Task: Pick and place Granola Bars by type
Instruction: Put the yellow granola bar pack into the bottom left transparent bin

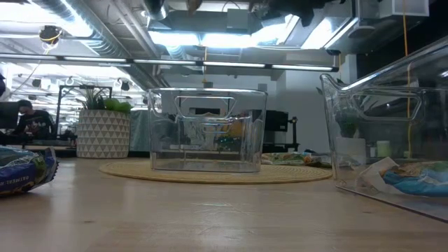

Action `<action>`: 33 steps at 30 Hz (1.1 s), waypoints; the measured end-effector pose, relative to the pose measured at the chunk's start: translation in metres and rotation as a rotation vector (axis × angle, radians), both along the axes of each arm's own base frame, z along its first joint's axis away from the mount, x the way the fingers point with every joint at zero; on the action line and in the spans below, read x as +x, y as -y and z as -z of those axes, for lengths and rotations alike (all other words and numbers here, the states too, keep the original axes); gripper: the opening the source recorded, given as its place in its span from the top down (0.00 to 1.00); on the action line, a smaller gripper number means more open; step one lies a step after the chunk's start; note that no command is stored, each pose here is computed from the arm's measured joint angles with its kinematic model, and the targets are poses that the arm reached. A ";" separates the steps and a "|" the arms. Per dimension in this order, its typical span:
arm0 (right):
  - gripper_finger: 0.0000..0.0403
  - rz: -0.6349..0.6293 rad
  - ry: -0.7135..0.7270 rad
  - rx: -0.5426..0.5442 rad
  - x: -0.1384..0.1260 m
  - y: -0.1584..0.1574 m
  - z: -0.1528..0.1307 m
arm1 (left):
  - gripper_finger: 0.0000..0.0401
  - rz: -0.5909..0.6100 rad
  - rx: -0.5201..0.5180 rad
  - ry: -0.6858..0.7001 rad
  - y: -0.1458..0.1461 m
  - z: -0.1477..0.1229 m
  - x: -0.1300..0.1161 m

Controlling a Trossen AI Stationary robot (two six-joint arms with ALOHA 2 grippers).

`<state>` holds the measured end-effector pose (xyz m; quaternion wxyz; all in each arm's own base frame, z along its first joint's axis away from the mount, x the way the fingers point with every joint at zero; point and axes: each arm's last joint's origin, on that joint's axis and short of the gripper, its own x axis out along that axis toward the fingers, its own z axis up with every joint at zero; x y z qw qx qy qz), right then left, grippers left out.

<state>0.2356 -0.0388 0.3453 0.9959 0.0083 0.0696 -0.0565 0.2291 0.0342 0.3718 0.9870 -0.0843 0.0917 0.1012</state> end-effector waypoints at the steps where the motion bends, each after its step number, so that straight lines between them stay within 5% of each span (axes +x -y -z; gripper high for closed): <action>1: 0.57 0.000 0.009 0.000 0.000 0.000 -0.001 | 0.99 0.009 0.010 0.002 -0.002 -0.003 0.004; 9: 0.56 -0.009 0.081 0.008 0.001 0.000 -0.008 | 0.99 0.096 0.099 -0.029 -0.013 -0.025 0.034; 22: 0.32 -0.025 0.219 0.015 0.004 0.000 -0.020 | 0.99 0.181 0.112 -0.081 -0.018 -0.027 0.061; 33: 0.29 -0.101 0.167 -0.004 0.052 0.006 -0.038 | 0.99 0.188 0.146 -0.080 -0.019 -0.029 0.061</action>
